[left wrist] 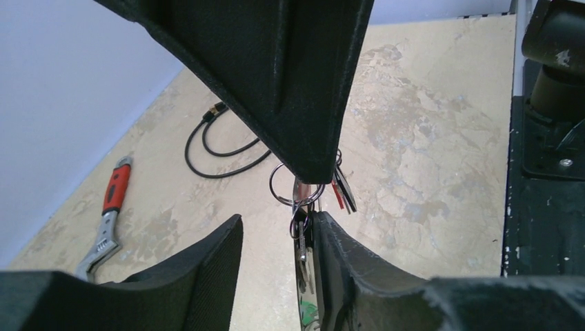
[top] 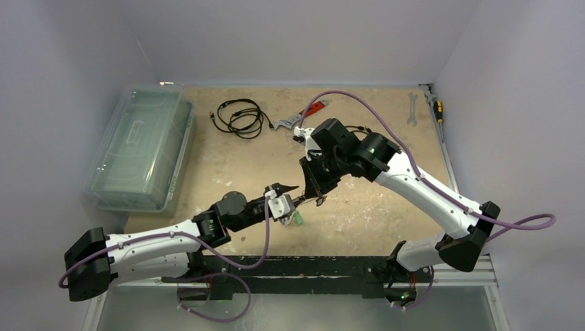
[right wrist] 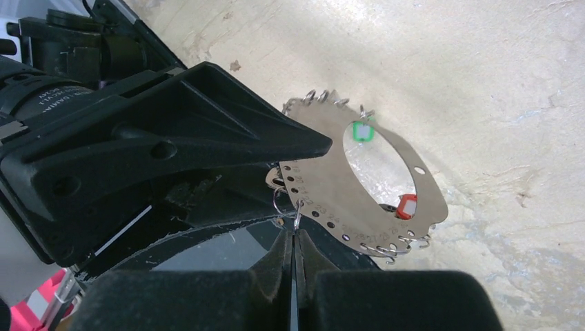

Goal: Put the keys on the keyring

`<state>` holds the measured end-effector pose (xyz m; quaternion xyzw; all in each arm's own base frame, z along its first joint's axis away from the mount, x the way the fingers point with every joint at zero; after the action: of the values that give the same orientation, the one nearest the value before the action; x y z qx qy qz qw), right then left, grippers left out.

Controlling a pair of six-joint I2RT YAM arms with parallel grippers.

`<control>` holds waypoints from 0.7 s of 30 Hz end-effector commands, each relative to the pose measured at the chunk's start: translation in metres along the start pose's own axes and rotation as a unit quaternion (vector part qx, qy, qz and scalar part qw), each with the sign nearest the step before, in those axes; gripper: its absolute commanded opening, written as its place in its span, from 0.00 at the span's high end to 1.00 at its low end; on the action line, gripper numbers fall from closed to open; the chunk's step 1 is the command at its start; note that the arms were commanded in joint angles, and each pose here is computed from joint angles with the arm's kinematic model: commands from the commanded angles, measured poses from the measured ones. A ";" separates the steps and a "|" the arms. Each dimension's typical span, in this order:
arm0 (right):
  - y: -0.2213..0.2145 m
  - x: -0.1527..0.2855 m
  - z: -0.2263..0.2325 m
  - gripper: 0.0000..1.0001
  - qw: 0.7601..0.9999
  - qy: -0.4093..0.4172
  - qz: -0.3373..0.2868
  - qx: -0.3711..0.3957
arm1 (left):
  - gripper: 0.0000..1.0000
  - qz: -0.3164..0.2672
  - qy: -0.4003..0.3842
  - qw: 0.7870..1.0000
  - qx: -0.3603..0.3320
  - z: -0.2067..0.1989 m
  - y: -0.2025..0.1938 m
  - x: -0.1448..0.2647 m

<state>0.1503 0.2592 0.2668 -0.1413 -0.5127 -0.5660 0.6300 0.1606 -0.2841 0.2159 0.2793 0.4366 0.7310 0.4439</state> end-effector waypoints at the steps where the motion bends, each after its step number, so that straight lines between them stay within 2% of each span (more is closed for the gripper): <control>1: -0.008 0.012 0.011 1.00 0.999 0.036 0.006 -0.001 | 0.64 0.001 0.025 0.999 -0.030 0.009 0.000 0.002; 3: -0.012 0.009 0.011 1.00 0.999 0.040 0.015 -0.004 | 0.68 -0.007 0.024 0.999 -0.032 0.009 0.002 0.002; 7: -0.017 0.007 0.009 1.00 0.999 0.041 0.024 -0.007 | 0.91 -0.010 0.020 0.998 -0.051 0.009 0.002 0.002; 10: -0.019 0.006 0.009 1.00 0.999 0.042 0.027 -0.006 | 1.00 -0.006 0.027 0.998 -0.059 0.010 -0.001 0.002; 21: -0.010 0.001 0.008 1.00 0.999 0.032 0.016 -0.005 | 1.00 -0.025 0.006 0.999 -0.040 0.003 0.004 -0.005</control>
<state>0.1464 0.2586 0.2550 -0.1531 -0.5031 -0.5597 0.6405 0.1586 -0.2856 0.2047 0.2739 0.3982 0.7451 0.4596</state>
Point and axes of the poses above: each gripper's point midway between its finger pads, its own x axis back along the fingers, its own z axis along the line the jaws close on, y = z × x, the point moved 3 cm from there along x, back along the fingers, and after that the axes turned 9 degrees about -x, right-handed, at the moved point
